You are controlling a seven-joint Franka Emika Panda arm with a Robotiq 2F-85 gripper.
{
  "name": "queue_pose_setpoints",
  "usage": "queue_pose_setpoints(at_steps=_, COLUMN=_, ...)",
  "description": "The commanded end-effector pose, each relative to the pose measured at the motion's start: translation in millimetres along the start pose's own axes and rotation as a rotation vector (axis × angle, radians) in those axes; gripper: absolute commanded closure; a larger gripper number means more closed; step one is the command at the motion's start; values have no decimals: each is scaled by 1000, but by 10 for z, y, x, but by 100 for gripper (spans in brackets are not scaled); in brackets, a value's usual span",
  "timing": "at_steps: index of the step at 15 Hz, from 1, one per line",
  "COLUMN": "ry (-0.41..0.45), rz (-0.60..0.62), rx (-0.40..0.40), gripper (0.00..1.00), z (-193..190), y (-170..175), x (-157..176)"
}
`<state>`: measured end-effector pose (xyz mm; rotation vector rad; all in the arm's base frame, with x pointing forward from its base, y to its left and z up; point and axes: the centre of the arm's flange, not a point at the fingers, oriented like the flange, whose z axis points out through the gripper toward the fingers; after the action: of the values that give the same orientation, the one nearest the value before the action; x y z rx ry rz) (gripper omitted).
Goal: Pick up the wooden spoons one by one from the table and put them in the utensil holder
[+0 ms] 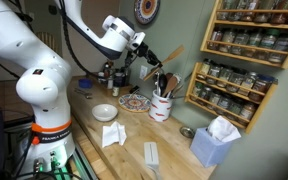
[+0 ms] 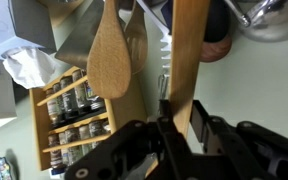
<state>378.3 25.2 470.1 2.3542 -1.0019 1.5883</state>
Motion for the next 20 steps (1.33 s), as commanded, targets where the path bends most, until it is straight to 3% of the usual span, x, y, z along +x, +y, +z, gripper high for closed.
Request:
queue_pose_setpoints(at_steps=1, ry=66, rz=-75, rx=43, gripper=94, z=404, y=24, x=-190)
queue_pose_setpoints(at_steps=4, ry=91, rz=-85, rx=71, gripper=94, z=450, y=28, x=-201)
queue_pose_setpoints(at_steps=5, ry=76, rz=-85, rx=41, gripper=75, z=103, y=-19, x=-55)
queue_pose_setpoints(at_steps=9, ry=77, rz=-89, rx=59, gripper=75, z=147, y=-57, x=-58)
queue_pose_setpoints(at_steps=10, ry=76, rz=-89, rx=59, gripper=94, z=151, y=-60, x=-58)
queue_pose_setpoints(at_steps=20, ry=190, rz=-165, rx=23, gripper=94, z=475, y=-38, x=-393)
